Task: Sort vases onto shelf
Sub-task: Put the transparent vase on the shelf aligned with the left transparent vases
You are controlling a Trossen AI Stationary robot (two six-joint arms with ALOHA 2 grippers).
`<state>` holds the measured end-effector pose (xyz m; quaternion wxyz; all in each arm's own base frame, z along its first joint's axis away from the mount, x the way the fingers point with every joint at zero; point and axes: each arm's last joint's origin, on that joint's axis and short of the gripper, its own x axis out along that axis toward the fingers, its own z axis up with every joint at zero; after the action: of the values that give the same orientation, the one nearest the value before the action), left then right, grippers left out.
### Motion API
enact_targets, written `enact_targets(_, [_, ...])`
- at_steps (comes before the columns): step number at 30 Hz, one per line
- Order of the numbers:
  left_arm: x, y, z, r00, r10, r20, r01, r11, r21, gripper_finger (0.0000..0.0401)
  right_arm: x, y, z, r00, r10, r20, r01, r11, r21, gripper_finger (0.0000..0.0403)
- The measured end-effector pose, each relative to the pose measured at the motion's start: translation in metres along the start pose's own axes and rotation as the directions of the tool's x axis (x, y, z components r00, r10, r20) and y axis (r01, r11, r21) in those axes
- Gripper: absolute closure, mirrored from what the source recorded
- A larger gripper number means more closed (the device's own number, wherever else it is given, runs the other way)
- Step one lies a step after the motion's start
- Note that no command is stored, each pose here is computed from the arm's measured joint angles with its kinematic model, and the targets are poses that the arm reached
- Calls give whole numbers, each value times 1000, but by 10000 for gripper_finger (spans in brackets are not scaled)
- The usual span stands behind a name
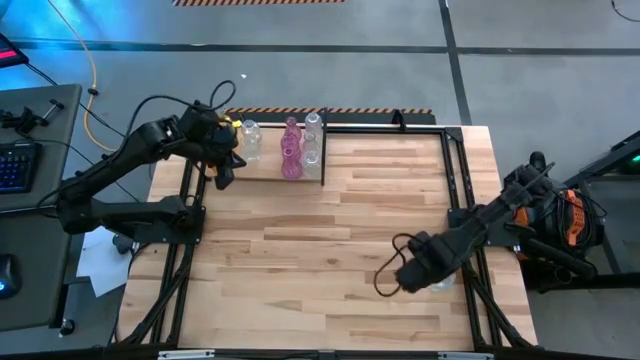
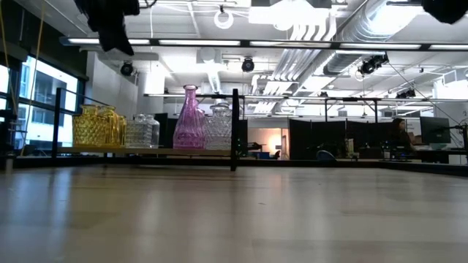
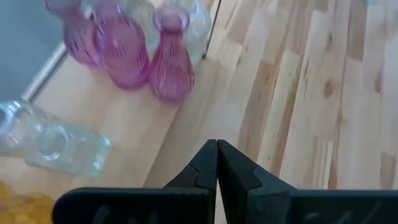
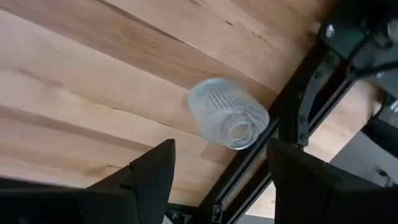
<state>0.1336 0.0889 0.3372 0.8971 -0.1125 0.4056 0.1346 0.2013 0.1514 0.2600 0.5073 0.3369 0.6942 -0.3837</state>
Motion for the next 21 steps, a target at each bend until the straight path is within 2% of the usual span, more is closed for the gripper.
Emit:
enact_targets(9, [21, 3, -17, 996, -16, -89, 12, 999, -51, 401, 41, 7, -16, 998, 69, -9, -69, 995, 77, 170])
enact_targets(21, [22, 3, -18, 996, -17, -91, 13, 999, -52, 401, 71, 0, -20, 999, 20, -36, -16, 994, 109, 170])
